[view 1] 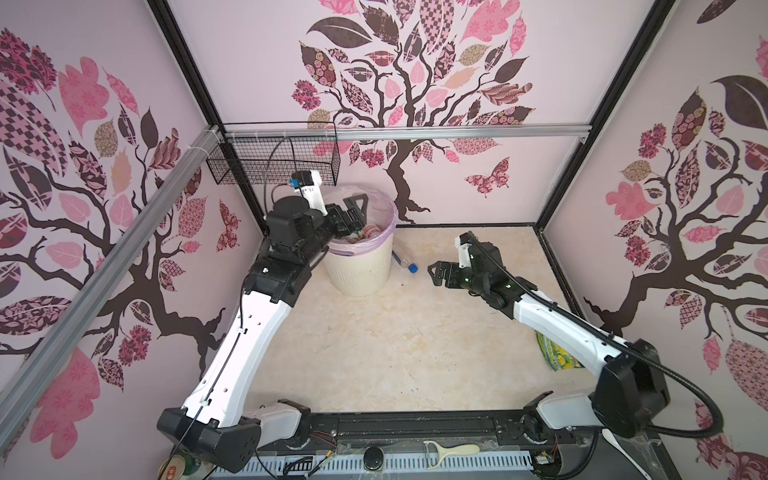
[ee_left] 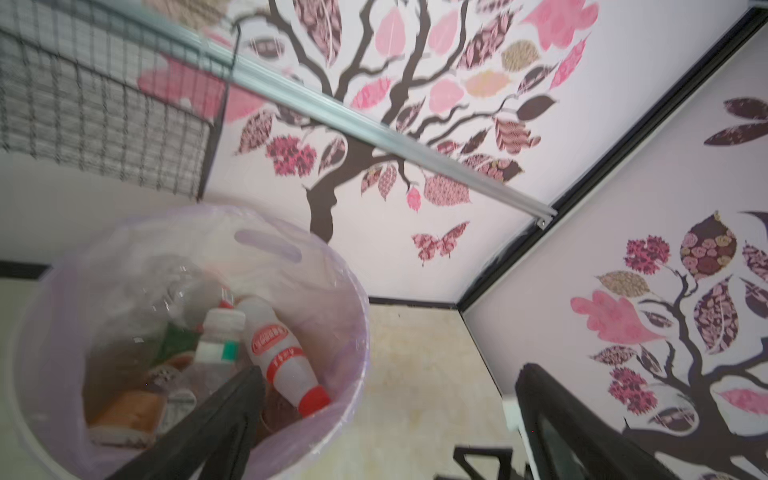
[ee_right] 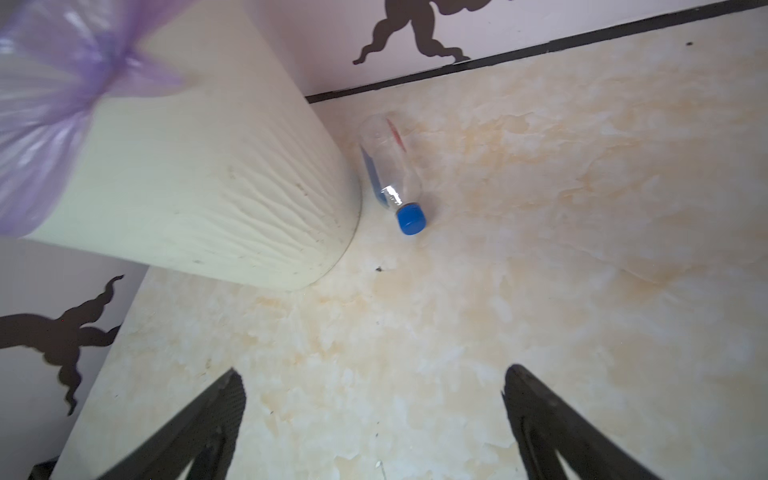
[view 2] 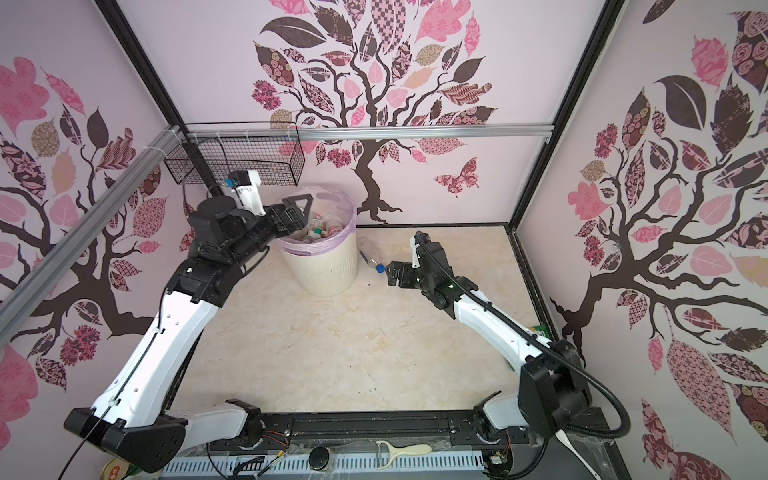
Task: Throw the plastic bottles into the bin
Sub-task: 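Lower left arm from the bin while right gripper reaches the blue-capped bottle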
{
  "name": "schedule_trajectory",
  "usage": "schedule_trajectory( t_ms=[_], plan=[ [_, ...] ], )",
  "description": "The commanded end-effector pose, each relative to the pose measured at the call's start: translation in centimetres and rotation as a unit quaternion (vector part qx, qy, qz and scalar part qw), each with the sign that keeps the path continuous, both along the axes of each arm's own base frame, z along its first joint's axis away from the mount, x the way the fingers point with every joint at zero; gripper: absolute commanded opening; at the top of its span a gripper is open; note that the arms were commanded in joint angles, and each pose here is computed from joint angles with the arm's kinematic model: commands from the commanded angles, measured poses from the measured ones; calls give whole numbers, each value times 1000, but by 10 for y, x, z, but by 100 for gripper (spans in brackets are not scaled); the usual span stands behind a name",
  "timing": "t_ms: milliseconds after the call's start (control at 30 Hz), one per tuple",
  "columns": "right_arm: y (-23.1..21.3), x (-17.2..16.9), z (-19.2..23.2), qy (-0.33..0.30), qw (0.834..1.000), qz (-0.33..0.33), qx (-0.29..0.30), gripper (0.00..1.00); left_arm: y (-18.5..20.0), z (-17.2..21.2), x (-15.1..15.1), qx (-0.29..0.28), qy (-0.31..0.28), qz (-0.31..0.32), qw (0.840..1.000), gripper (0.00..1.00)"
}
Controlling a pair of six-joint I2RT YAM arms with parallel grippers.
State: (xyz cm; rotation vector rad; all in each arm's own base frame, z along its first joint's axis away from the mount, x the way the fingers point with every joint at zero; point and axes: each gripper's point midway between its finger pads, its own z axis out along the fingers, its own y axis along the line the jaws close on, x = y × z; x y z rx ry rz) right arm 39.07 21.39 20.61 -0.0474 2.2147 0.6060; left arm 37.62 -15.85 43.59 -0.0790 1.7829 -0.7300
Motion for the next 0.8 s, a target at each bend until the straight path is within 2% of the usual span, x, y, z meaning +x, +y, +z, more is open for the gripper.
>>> schedule_trajectory(
  t_ms=[0,233,400,667,767],
  plan=[
    [10,29,-2,-26,999,2,-23,100,-13,-44,-12,-27,54,-26,998,98],
    [39,73,-47,3,999,32,-37,99,-12,-114,-35,-30,125,-37,991,98],
    [53,100,-78,14,996,51,-65,96,-9,-145,-52,-27,151,-43,987,99],
    [67,124,-118,35,991,79,-101,90,0,-186,-74,-28,186,-39,981,98],
    [68,129,-134,54,988,82,-118,87,7,-198,-80,-4,202,-29,979,98]
  ],
)
